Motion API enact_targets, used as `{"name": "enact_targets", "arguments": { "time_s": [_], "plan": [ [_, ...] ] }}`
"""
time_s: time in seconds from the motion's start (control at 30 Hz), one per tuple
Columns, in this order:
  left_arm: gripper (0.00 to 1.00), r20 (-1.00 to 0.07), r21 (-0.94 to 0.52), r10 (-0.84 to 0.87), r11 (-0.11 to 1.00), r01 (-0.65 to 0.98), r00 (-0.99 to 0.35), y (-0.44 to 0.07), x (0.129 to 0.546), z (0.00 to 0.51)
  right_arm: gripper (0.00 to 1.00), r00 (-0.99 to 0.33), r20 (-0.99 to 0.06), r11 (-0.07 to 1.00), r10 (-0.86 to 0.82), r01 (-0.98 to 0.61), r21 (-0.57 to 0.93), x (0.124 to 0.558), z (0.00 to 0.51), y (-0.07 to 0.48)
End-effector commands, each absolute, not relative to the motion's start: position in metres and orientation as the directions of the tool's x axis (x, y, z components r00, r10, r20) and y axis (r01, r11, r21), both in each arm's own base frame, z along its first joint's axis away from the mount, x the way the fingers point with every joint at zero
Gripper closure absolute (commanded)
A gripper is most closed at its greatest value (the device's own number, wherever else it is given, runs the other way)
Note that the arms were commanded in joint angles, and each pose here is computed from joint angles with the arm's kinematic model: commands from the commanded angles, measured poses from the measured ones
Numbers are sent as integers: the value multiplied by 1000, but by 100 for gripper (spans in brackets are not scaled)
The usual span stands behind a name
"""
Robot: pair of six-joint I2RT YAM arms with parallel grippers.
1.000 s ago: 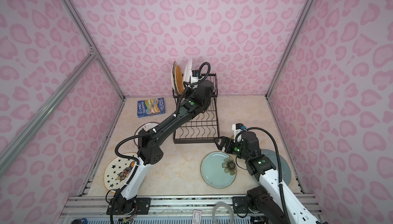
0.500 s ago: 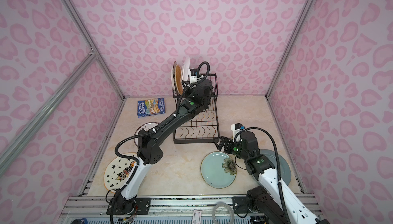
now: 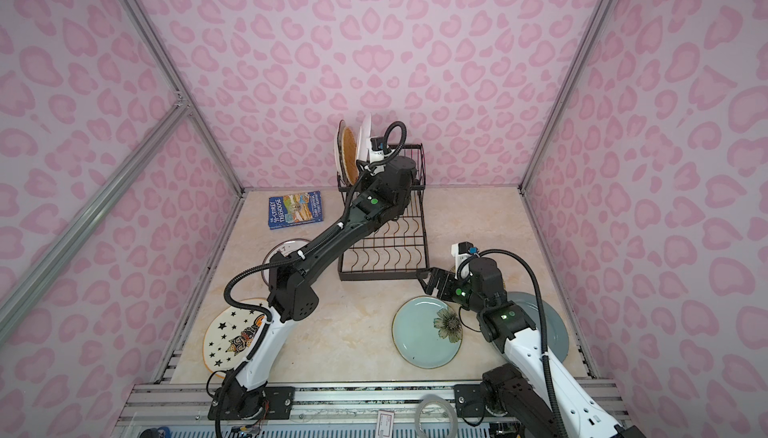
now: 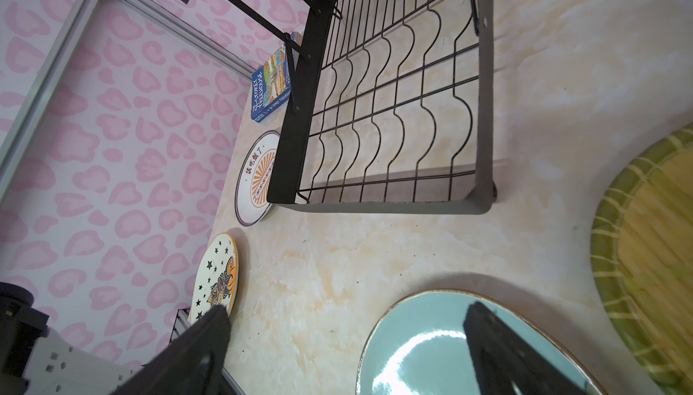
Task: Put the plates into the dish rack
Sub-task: 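Press the white plate down into the slot with the left gripper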
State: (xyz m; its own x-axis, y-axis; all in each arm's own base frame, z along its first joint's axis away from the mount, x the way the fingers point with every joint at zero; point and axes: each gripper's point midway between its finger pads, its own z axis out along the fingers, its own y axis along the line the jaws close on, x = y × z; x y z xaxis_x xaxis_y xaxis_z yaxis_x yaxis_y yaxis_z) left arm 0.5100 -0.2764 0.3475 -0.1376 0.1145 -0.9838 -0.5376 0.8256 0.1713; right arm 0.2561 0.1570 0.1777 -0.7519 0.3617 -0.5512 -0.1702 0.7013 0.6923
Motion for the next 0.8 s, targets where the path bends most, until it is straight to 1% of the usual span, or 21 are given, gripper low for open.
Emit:
{"name": "enact_targets", "arguments": {
  "time_s": [0.0, 0.53, 0.77],
  "plan": [
    [98, -996, 71, 27, 840, -538, -90, -265, 505, 368, 3, -737, -572, 701, 361, -190, 687, 259, 180, 158],
    [98, -990, 88, 13, 840, -536, -143, -250, 515, 345, 3, -741, -564, 697, 366, -184, 693, 263, 179, 160],
    [98, -985, 70, -22, 856, -512, -172, -248, 518, 332, 3, -744, -562, 701, 361, -181, 690, 263, 178, 160]
  ]
}}
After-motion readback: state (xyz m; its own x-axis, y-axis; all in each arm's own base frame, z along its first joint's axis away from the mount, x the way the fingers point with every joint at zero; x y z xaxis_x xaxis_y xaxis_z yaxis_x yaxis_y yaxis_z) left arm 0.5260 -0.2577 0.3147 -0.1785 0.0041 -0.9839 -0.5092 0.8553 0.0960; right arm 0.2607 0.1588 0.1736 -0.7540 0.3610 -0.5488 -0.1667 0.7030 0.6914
